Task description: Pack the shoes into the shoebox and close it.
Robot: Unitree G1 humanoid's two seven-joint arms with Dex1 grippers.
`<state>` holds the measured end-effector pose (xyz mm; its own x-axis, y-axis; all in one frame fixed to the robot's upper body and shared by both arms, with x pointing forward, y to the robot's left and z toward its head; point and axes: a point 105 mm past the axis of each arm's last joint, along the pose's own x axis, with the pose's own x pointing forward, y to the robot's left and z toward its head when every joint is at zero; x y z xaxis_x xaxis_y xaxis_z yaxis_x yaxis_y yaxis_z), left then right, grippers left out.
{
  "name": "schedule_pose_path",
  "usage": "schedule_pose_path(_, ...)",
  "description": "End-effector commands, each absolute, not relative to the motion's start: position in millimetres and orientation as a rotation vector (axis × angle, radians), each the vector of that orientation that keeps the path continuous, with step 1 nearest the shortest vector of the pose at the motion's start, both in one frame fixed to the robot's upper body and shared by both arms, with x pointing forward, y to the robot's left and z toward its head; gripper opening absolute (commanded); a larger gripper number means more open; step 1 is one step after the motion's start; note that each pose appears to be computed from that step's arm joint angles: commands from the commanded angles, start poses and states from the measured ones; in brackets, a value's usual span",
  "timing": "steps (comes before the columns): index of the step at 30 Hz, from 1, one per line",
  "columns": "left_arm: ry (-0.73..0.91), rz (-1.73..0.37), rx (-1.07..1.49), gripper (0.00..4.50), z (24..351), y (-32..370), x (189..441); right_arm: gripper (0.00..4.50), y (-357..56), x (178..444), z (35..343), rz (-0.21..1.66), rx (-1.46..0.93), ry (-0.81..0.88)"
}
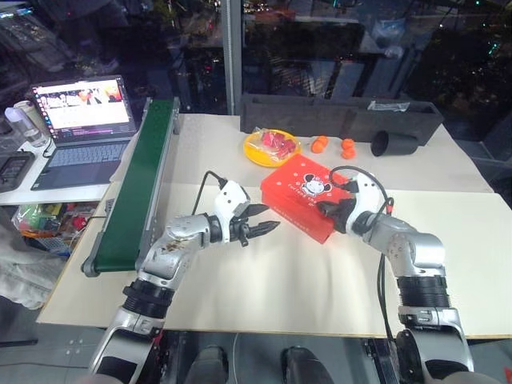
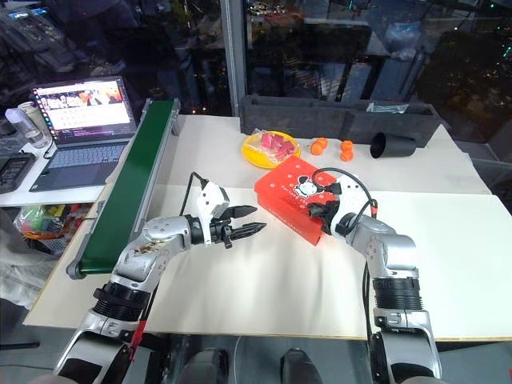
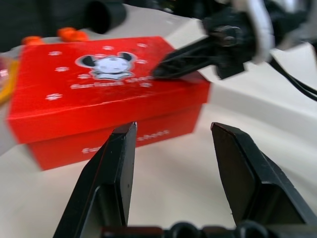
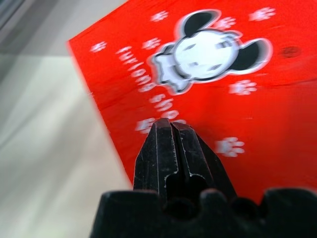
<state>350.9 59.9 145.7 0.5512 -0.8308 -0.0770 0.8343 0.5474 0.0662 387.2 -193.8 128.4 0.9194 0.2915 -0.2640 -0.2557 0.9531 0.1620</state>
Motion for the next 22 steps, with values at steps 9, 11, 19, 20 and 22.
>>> schedule_pose_path(9,-0.033,-0.239,-0.085,2.53,147,144,395,0.03,-326,345,182,-0.391,-0.406,0.001)
schedule_pose_path(11,-0.012,-0.144,-0.093,2.53,138,157,396,0.03,-338,340,176,-0.450,-0.406,0.012)
schedule_pose_path(19,-0.032,-0.053,-0.089,2.53,133,178,393,0.03,-340,337,160,-0.438,-0.403,0.037)
schedule_pose_path(20,-0.036,-0.051,-0.093,2.53,134,179,393,0.03,-340,337,159,-0.440,-0.401,0.039)
schedule_pose_path(22,-0.058,-0.058,-0.120,2.53,137,178,392,0.03,-340,337,155,-0.443,-0.404,0.047)
